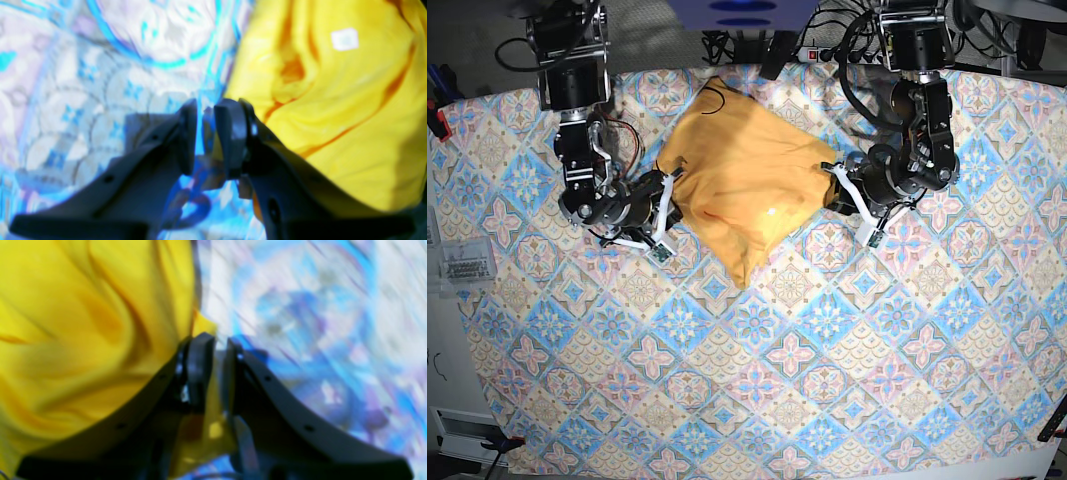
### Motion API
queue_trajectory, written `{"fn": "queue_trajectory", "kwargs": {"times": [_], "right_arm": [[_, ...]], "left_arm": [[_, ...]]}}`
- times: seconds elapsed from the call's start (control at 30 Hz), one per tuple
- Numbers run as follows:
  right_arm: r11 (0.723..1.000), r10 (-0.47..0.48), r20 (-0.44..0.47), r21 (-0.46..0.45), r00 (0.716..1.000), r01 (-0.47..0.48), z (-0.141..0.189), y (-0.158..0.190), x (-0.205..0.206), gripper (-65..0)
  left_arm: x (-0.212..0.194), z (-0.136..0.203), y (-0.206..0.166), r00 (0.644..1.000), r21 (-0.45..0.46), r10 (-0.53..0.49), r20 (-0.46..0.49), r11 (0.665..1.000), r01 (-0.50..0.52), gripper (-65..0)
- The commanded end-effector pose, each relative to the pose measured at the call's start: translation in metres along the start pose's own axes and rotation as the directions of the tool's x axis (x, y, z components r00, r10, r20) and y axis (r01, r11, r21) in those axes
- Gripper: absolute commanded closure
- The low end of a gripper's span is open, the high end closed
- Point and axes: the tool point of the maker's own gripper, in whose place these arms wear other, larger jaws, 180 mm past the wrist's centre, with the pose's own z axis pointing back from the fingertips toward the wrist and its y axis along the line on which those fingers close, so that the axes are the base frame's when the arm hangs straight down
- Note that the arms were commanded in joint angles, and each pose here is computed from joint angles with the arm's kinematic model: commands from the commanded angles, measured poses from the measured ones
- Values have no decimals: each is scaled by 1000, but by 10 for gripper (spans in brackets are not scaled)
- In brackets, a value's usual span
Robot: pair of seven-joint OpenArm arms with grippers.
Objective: Fold the T-shirt properly
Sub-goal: 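Grasp the bundle's opposite side with the left gripper, holding with both, then pull the left gripper's fabric toward the right gripper, folding the bundle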
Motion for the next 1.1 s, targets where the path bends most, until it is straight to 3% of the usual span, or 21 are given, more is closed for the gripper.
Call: {"fn": "queue_trajectory", "kwargs": {"times": [0.0, 0.2, 0.33, 0.5, 0.63, 1.07], "right_arm": [[1000, 10, 35, -15, 999, -9, 5, -4, 13, -98], [999, 36, 24, -28, 999, -35, 17, 5, -1, -98], [999, 43, 11, -33, 999, -43, 23, 7, -13, -98], [995, -19, 40, -101, 999, 23, 33, -25, -9, -98], [993, -16, 59, -114, 998, 23, 32, -41, 9, -98], [997, -81, 43, -10, 996, 81, -10, -33, 15, -98]], "left_arm": [[22, 2, 0, 998, -5, -19, 55, 1000, 19, -136], [54, -15, -7, 990, -47, 16, 143, 999, -9, -136], [65, -19, -6, 988, -61, 26, 151, 998, -16, -136], [75, 5, -12, 979, -49, -9, 202, 999, 20, -136], [75, 33, -26, 965, -23, -64, 256, 997, 72, -136], [-5, 59, -54, 992, -21, -67, 109, 997, 70, -136]]}}
